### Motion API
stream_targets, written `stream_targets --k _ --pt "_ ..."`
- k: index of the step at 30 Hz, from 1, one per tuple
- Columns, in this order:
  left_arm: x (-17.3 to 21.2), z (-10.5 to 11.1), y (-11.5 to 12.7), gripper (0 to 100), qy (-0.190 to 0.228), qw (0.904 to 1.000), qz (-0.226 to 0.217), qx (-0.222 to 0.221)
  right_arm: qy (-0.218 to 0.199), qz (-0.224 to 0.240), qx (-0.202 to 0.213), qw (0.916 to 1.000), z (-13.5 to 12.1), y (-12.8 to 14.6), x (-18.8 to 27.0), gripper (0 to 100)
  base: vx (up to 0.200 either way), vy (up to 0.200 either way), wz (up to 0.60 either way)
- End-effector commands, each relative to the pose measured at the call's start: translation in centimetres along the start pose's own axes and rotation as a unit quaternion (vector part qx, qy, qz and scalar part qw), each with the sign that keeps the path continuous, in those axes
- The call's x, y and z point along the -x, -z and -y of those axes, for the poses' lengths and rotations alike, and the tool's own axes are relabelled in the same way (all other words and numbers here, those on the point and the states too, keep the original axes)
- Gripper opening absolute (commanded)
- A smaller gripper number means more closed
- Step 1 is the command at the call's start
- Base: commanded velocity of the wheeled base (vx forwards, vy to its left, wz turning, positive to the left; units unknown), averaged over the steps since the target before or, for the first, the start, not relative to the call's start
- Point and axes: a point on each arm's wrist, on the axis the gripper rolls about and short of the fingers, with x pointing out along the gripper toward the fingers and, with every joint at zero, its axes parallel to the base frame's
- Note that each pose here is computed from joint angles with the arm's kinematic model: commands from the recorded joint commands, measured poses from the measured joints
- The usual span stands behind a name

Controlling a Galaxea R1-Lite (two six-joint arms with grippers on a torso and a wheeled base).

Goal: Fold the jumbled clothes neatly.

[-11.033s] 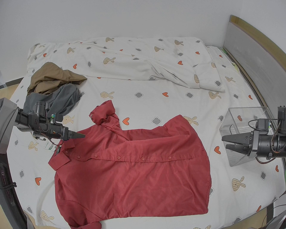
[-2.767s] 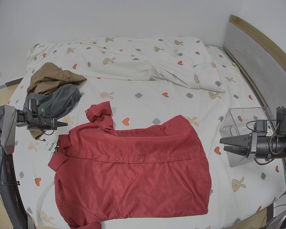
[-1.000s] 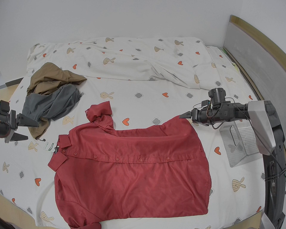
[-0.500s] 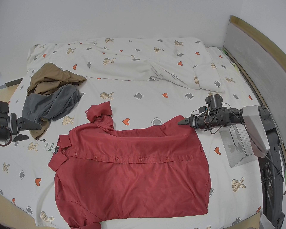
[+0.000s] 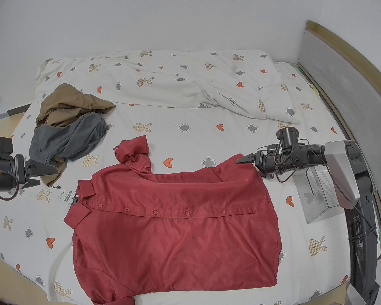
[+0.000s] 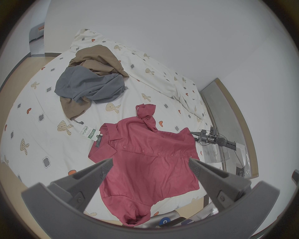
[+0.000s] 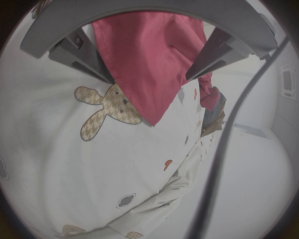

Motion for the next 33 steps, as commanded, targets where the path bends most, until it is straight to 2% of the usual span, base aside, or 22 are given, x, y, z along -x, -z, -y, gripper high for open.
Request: stream_targets --k 1,3,4,16,19,22,24,26,28,29,32,33 --pt "0.0 0.1 0.2 100 0.002 1.0 -0.002 -0.001 0.002 -0.005 -0.009 0.9999 0.7 0.3 -0.4 100 0.0 0.0 0.0" --pt "-0.1 0.1 0.3 100 0.003 1.0 -0.003 -0.001 0.004 -0.007 -0.012 0.9999 0.9 0.3 -0.5 100 0.0 0.0 0.0" --pt "-0.1 0.1 0.3 100 0.003 1.0 -0.004 -0.002 0.005 -0.007 -0.013 0.9999 1.1 0.3 -0.5 0 0.0 0.0 0.0" --pt "-0.9 0.2 0.8 100 0.014 0.9998 -0.008 -0.011 0.011 -0.005 -0.023 0.9997 1.4 -0.1 0.4 0 0.0 0.0 0.0" --pt "-1.0 0.2 1.0 100 0.016 0.9998 -0.008 -0.014 0.012 -0.007 -0.023 0.9996 0.8 -0.2 1.0 0 0.0 0.0 0.0" --pt "-0.9 0.4 1.0 100 0.018 0.9997 -0.006 -0.018 0.012 -0.005 -0.008 0.9999 -0.9 -0.7 2.7 0 0.0 0.0 0.0" --pt "-0.9 0.4 1.0 100 0.018 0.9997 -0.005 -0.018 0.013 -0.01 0.022 0.9996 -2.0 -0.9 3.9 0 0.0 0.0 0.0" --pt "-0.8 0.5 1.1 100 0.019 0.9996 -0.004 -0.019 0.016 -0.016 0.088 0.9959 -4.0 -0.9 5.7 0 0.0 0.0 0.0" --pt "-0.8 0.5 1.1 100 0.019 0.9996 -0.004 -0.019 0.016 -0.016 0.088 0.9959 -4.0 -0.9 5.7 0 0.0 0.0 0.0" --pt "-0.8 0.5 1.1 100 0.019 0.9996 -0.003 -0.02 0.008 -0.016 0.163 0.9864 -6.7 -1.0 8.2 0 0.0 0.0 0.0" --pt "-0.7 0.7 1.1 100 0.021 0.9995 -0.003 -0.022 -0.006 0.025 0.205 0.9784 -9.5 -1.8 11.1 0 0.0 0.0 0.0" --pt "-0.7 0.7 1.1 100 0.021 0.9995 -0.003 -0.022 -0.006 0.025 0.205 0.9784 -9.5 -1.8 11.1 0 0.0 0.0 0.0"
